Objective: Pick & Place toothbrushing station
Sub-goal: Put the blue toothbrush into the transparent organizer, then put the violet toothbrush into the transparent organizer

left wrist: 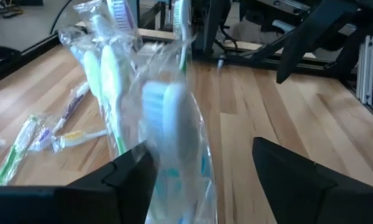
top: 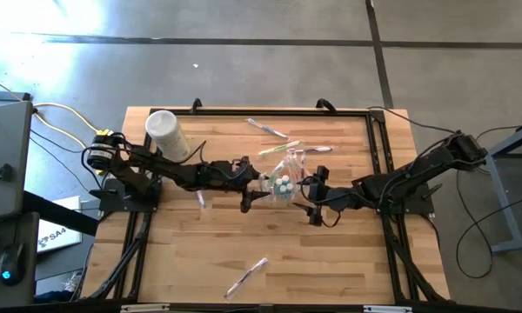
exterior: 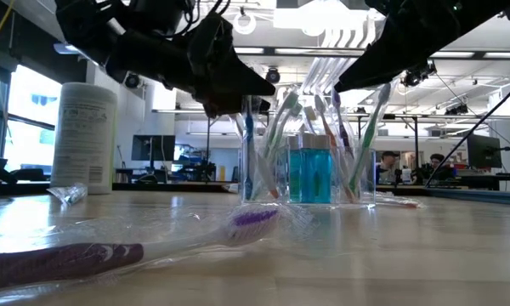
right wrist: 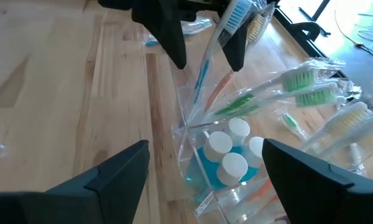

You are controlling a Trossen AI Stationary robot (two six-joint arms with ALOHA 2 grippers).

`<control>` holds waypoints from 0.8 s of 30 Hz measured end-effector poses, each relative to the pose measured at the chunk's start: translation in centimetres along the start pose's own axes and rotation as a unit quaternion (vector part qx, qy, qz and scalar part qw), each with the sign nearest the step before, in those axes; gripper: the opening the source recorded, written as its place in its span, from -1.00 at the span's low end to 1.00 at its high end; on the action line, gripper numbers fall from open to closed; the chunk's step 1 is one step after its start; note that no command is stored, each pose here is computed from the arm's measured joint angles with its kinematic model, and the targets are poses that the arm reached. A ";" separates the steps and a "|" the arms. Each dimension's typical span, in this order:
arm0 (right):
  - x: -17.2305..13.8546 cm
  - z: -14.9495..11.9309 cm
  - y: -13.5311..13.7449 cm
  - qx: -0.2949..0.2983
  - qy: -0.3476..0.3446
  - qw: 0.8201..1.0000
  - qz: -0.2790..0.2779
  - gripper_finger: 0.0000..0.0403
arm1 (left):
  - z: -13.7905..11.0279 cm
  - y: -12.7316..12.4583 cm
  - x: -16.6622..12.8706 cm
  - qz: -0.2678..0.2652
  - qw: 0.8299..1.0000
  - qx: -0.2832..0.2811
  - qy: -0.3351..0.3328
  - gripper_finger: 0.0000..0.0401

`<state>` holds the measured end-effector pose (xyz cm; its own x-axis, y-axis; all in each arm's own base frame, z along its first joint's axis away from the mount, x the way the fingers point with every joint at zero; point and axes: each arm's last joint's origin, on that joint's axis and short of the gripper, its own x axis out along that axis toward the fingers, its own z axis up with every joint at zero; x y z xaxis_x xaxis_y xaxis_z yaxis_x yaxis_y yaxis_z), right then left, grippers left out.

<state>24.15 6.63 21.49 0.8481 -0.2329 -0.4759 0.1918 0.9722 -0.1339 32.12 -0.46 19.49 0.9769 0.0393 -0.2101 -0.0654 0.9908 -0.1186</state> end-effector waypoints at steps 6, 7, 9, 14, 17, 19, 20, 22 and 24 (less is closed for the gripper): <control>0.0 0.0 0.0 -0.001 0.001 1.000 0.000 0.52 | 0.8 -0.2 0.6 -0.006 0.999 0.026 0.042 0.30; 0.0 0.0 0.0 -0.001 0.001 1.000 0.000 0.52 | 0.9 -0.2 0.7 -0.006 0.998 0.027 0.050 0.30; 0.0 0.0 0.0 -0.001 0.001 1.000 0.000 0.52 | 1.2 -0.3 0.9 -0.002 0.997 0.029 0.072 0.30; 0.0 0.0 0.0 -0.001 0.001 1.000 0.000 0.52 | 3.3 -0.3 1.5 0.054 0.991 0.038 0.114 0.30; 0.0 0.0 0.0 -0.001 0.001 1.000 0.000 0.52 | 4.8 -0.4 1.7 0.071 0.987 0.049 0.139 0.30; 0.0 0.0 0.0 -0.001 0.001 1.000 0.000 0.52 | 5.9 -0.7 1.8 0.069 0.987 0.059 0.136 0.30; 0.0 0.0 0.0 -0.001 0.001 1.000 0.000 0.52 | 6.3 -1.0 1.9 0.066 0.987 0.061 0.132 0.30; 0.0 0.0 0.0 -0.001 0.001 1.000 0.000 0.52 | 7.2 -1.3 1.9 0.062 0.988 0.071 0.123 0.30; 0.0 -0.1 0.0 -0.002 0.003 1.000 0.000 0.52 | 8.1 -2.0 2.0 0.053 0.988 0.080 0.117 0.30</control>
<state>24.11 6.62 21.44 0.8449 -0.2327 -0.4816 0.1897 0.9722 -0.1369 35.81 -1.27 27.21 0.8910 0.1322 -0.4344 -0.1139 0.9912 0.0679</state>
